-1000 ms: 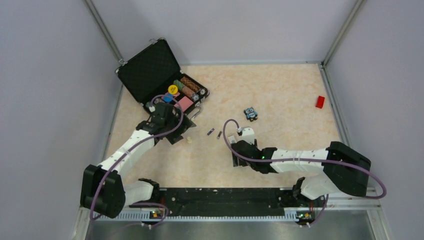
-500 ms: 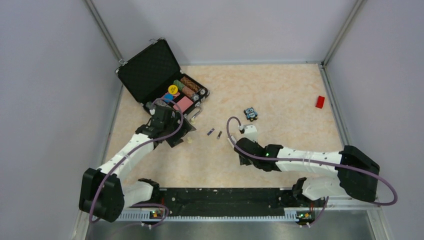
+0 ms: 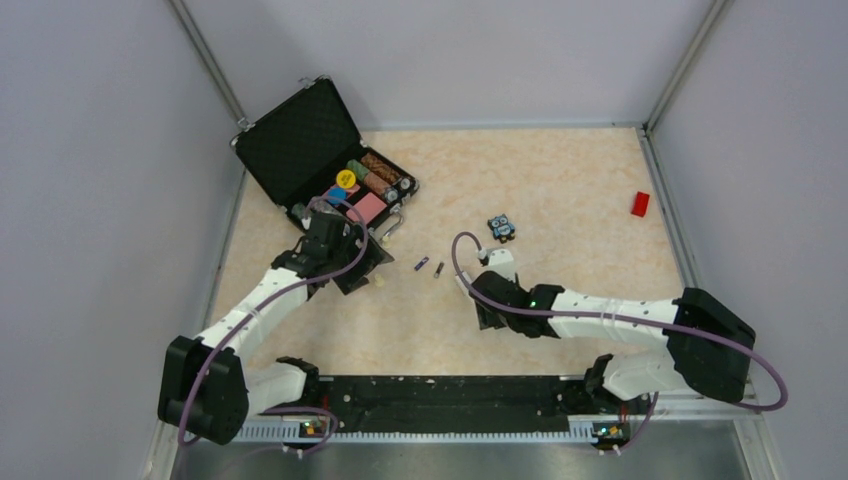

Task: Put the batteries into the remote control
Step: Place the remote control at the center of the board.

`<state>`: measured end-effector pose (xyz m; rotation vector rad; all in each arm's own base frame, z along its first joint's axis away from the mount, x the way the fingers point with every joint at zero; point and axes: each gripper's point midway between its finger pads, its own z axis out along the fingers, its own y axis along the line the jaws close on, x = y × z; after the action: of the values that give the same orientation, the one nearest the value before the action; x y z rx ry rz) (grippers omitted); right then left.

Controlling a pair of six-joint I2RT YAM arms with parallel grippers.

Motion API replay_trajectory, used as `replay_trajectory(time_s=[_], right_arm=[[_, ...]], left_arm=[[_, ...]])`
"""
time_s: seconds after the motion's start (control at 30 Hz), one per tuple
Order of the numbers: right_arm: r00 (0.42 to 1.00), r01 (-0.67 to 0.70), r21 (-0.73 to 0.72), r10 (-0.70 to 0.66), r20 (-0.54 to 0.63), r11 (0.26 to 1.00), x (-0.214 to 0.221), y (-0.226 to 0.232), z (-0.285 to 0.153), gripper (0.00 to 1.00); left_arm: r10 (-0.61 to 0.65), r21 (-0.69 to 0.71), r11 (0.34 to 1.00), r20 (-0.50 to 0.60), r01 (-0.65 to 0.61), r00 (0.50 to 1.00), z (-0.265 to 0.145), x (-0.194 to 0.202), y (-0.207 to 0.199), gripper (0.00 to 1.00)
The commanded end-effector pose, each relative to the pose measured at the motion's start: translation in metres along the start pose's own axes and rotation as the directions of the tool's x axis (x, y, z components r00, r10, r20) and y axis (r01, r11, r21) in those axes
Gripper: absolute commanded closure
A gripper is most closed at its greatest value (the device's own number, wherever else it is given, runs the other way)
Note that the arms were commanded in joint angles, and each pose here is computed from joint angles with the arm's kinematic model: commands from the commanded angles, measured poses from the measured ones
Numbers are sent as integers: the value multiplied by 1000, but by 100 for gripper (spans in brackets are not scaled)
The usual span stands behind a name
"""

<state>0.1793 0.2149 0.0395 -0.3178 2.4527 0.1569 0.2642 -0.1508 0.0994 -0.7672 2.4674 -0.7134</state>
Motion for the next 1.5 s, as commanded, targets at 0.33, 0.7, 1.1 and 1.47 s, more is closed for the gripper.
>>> replay_trajectory(time_s=[0.33, 0.7, 1.1, 1.47], right_arm=[[999, -32, -92, 33, 10, 995, -24, 13, -7, 71], [909, -414, -1, 413, -61, 910, -14, -6, -42, 35], [619, -783, -110, 751, -230, 612, 5, 13, -35, 31], [494, -870, -150, 835, -244, 470, 9, 17, -24, 39]], left_arm=[[42, 55, 998, 4, -42, 999, -1, 0, -7, 15], [195, 294, 938, -10, -183, 981, 6, 10, -63, 20], [374, 456, 815, 56, -357, 926, 46, 15, -129, 24], [520, 591, 690, -3, -418, 854, 84, 63, -149, 32]])
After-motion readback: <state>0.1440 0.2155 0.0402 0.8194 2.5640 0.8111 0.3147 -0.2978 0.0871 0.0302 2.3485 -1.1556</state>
